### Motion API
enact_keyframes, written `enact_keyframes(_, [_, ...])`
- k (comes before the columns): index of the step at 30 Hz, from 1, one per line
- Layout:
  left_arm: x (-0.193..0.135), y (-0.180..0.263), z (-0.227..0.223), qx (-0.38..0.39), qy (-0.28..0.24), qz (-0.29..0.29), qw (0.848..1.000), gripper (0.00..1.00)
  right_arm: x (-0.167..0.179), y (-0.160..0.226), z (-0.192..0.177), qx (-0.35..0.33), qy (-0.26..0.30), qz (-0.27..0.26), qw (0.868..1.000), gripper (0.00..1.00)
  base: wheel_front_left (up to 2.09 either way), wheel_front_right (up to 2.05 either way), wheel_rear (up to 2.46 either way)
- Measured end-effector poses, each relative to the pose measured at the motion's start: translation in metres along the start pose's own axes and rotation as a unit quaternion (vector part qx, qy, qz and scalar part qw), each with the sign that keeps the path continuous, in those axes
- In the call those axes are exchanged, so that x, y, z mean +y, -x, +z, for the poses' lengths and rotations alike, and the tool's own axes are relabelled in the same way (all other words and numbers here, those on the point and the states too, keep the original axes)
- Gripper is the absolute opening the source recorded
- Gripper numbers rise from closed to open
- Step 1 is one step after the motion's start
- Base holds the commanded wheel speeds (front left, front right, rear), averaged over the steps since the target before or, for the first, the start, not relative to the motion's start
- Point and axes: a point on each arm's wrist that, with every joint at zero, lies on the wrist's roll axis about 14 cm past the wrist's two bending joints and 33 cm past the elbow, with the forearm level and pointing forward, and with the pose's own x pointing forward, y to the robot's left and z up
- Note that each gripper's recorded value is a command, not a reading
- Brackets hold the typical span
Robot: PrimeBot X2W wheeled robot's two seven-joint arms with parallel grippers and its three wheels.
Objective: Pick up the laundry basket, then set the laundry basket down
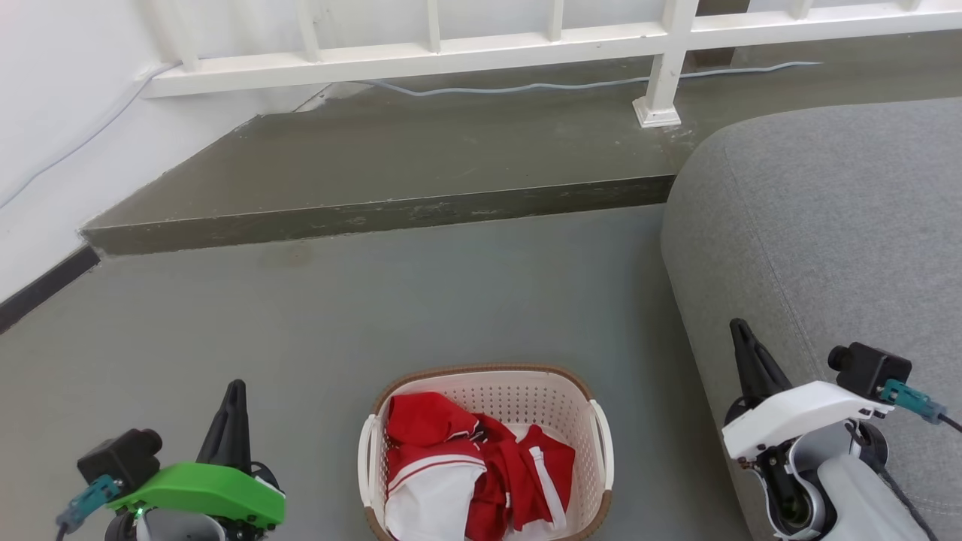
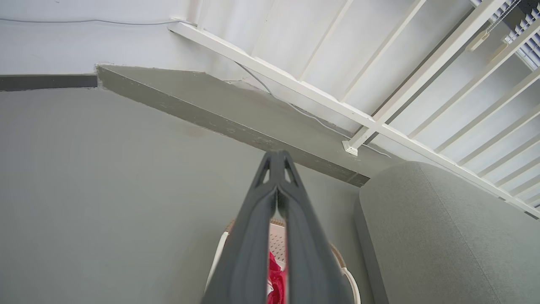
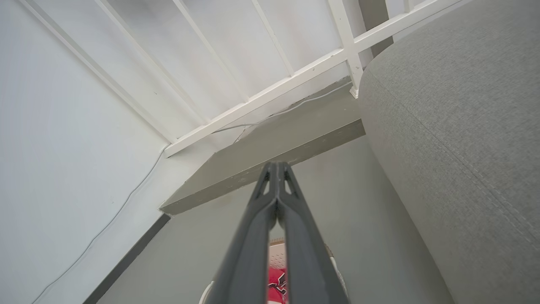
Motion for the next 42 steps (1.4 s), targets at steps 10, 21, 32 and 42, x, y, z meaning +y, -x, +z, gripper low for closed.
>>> enact_keyframes(10, [0.008, 0.001, 0.000, 0.007, 0.059, 0.017, 0.998, 0.00, -0.007, -0.002, 0.005, 0.002, -0.066, -0.013, 0.998, 0.00, 0.00, 0.00, 0.00])
enact_keyframes(21, [0.016, 0.001, 0.003, 0.007, 0.124, 0.030, 0.992, 0.00, -0.013, -0.004, 0.009, 0.001, -0.141, -0.025, 0.990, 0.00, 0.00, 0.00, 0.00])
enact_keyframes(32, [0.023, 0.002, 0.005, 0.008, 0.193, 0.043, 0.980, 0.00, -0.019, -0.005, 0.013, -0.003, -0.224, -0.033, 0.974, 0.00, 0.00, 0.00, 0.00])
enact_keyframes(42, [0.026, 0.000, 0.010, 0.004, 0.251, 0.044, 0.967, 0.00, -0.024, -0.006, 0.020, -0.011, -0.288, -0.035, 0.957, 0.00, 0.00, 0.00, 0.00])
